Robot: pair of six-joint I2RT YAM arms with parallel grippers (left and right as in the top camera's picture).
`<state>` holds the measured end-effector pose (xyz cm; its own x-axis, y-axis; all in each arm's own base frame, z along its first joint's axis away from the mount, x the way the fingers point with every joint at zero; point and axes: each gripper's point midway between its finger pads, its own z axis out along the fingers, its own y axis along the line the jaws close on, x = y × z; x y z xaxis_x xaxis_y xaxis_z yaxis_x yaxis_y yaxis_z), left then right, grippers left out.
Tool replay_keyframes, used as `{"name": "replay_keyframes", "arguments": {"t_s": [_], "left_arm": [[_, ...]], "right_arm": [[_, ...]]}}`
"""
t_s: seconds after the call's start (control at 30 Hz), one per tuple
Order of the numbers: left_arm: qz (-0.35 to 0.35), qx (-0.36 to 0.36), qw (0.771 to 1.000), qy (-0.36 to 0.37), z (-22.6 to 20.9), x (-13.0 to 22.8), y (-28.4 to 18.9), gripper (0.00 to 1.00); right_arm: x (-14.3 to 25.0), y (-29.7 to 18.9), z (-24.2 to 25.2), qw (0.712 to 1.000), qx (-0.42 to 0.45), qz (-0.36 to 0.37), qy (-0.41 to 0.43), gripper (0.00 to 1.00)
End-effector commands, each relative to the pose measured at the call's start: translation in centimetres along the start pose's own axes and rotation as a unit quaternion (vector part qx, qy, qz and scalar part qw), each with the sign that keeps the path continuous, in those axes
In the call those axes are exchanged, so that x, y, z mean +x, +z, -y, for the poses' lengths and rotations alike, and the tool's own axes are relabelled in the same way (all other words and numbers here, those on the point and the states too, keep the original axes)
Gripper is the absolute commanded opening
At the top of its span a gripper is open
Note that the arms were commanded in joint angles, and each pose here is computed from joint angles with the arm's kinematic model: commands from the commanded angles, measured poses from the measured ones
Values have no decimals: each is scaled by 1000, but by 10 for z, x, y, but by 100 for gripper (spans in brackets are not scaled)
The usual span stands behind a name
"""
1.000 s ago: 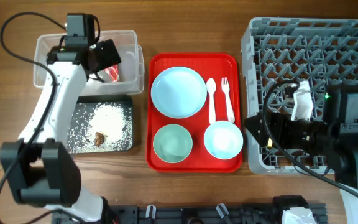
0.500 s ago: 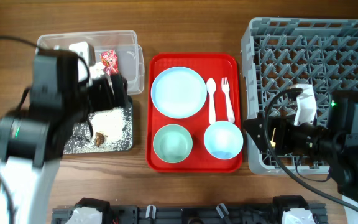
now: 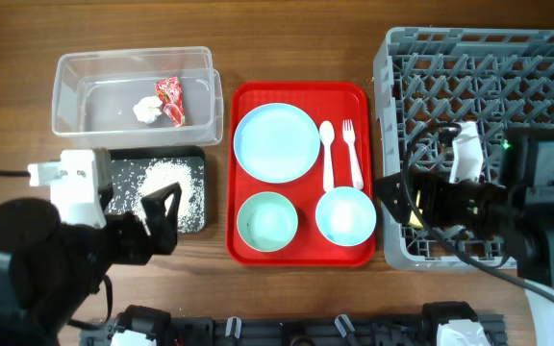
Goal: Sort waste into correct bins and load items into the dishwasher rack
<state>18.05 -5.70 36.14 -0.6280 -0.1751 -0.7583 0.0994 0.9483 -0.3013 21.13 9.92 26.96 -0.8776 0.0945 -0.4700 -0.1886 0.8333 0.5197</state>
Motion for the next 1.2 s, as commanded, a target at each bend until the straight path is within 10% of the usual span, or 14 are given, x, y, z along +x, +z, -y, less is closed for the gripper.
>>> {"name": "replay_keyframes", "arguments": {"t_s": [0.0, 0.63, 1.17], "left_arm": [[5, 10, 1000, 7, 4, -1, -4, 100], [4, 10, 1000, 6, 4, -1, -4, 100], [4, 10, 1000, 6, 4, -1, -4, 100]], "right_arm": [[-2, 8, 3, 1000, -3, -15, 4, 100], [0, 24, 13, 998, 2, -54, 28, 100], [-21, -19, 15, 993, 71, 80, -58, 100]]}}
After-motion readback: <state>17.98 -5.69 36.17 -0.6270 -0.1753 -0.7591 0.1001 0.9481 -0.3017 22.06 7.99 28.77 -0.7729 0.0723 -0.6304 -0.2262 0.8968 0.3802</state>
